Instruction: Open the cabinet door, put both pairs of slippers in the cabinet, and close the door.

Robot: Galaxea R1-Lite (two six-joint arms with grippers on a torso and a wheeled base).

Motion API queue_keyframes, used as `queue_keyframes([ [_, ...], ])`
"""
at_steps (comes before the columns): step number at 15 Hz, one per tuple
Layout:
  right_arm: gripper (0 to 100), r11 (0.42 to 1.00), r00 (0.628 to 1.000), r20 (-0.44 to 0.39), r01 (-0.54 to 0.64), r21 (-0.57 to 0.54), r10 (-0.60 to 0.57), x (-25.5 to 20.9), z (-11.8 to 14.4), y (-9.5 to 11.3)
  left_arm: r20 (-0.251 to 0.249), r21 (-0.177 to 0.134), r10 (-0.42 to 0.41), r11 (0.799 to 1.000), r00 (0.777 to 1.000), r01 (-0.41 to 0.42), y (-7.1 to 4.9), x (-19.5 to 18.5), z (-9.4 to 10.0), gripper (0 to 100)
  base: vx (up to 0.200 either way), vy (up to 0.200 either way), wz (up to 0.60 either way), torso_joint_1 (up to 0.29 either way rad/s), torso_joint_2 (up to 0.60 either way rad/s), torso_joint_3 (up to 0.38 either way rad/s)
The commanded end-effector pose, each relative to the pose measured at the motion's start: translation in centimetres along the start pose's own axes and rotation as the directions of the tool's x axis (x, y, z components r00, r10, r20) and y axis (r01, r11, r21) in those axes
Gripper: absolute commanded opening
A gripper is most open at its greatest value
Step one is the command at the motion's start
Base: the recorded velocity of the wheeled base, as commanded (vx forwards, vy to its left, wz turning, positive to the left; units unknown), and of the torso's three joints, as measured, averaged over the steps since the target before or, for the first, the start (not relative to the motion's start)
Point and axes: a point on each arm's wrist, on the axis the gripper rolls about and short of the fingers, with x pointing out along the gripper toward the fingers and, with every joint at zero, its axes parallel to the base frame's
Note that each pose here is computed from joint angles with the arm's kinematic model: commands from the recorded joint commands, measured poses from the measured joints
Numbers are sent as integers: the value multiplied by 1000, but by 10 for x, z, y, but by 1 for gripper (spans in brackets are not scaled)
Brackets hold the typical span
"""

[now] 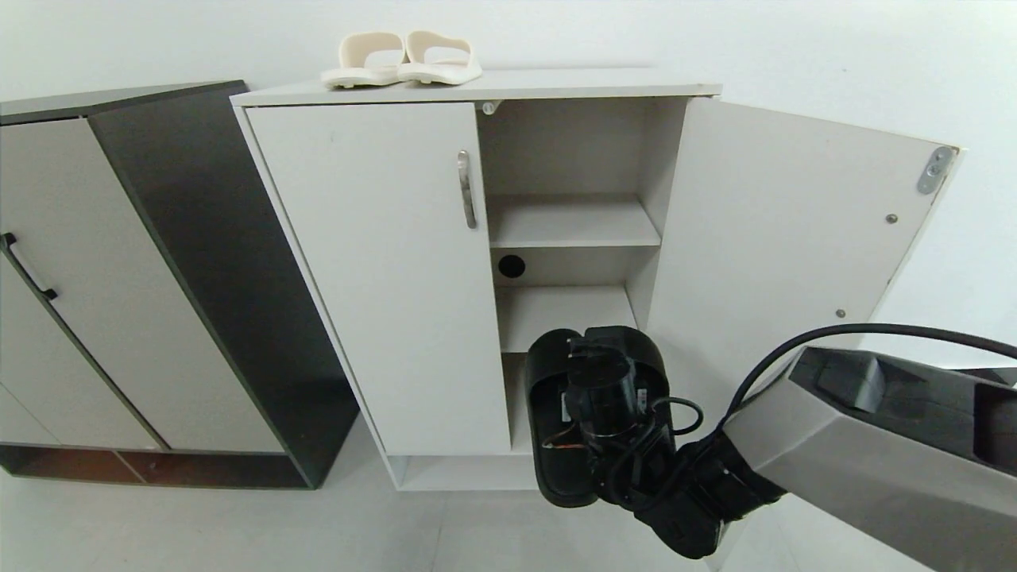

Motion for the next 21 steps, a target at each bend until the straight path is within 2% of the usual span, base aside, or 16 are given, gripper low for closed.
queue_keyframes([
  [1, 0, 1000, 1000, -13, 5, -13, -5, 12, -17, 7, -2, -1, 0, 1000, 1000, 0, 0, 0, 0, 0, 0, 0, 0, 0, 0, 0],
  [6, 0, 1000, 1000, 20, -11, 21, 11, 16, -19, 12, -2, 0, 0, 1000, 1000, 0, 0, 0, 0, 0, 0, 0, 0, 1, 3, -175],
  [11, 0, 999, 999, 27, -37, 6, 37, 26, -24, 14, -2, 0, 0, 1000, 1000, 0, 0, 0, 0, 0, 0, 0, 0, 3, 3, -197],
  [13, 0, 999, 997, 75, -31, 11, 30, 33, -20, 16, -2, 0, 0, 1000, 1000, 0, 0, 0, 0, 0, 0, 0, 0, 2, 0, -198],
  [16, 0, 1000, 974, 228, -15, -12, 17, 32, -3, 10, -2, 0, 1, 1000, 1000, -1, 0, 0, 0, 0, 0, 0, 0, 3, 3, -81],
  [21, 0, 1000, 971, 239, -10, -21, 15, 32, -4, 9, -2, 0, 3, 1000, 1000, -3, 0, 0, 0, 0, 0, 0, 0, 0, 0, 0],
])
